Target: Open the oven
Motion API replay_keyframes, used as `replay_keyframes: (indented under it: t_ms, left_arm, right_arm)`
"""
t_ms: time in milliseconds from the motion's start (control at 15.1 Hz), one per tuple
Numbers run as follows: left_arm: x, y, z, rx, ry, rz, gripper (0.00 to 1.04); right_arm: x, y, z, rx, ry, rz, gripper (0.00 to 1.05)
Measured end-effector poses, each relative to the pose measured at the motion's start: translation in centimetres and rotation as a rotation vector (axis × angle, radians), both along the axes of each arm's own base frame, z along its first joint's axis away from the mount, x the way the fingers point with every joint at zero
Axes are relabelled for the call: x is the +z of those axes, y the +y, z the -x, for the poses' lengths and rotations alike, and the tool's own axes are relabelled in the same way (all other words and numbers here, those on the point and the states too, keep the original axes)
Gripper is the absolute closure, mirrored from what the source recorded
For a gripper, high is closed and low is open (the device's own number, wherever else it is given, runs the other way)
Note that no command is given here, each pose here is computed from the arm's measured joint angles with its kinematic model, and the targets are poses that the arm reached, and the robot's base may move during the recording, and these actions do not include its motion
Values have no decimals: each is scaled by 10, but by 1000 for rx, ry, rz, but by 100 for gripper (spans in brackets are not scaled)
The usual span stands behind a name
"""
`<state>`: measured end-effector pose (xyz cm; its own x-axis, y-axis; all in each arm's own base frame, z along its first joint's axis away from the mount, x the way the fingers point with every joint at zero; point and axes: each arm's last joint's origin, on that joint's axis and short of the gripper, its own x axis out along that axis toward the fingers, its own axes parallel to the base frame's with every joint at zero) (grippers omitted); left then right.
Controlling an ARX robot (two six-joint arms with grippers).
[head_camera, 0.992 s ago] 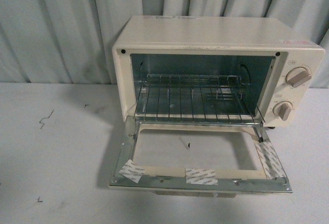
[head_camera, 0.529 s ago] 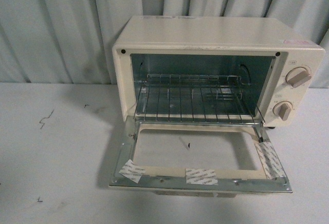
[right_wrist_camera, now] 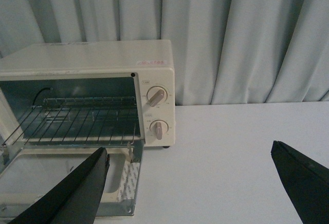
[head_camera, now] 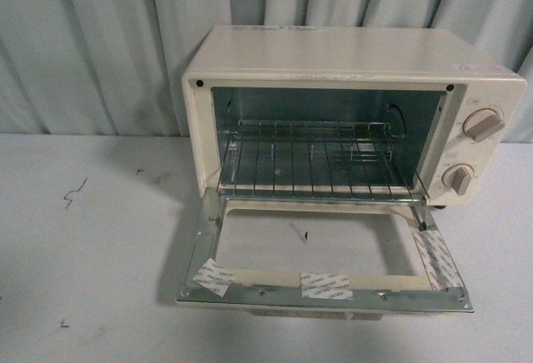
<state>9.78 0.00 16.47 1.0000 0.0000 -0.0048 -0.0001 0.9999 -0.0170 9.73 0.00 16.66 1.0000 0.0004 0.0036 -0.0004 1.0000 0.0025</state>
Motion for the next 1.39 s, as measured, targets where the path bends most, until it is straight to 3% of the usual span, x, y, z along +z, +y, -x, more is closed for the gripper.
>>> replay_keyframes:
  t_ms: [1389]
  left_arm:
    - [0, 0, 0, 0, 0, 0, 7]
  right_arm:
    - [0, 0, 0, 0, 0, 0, 6]
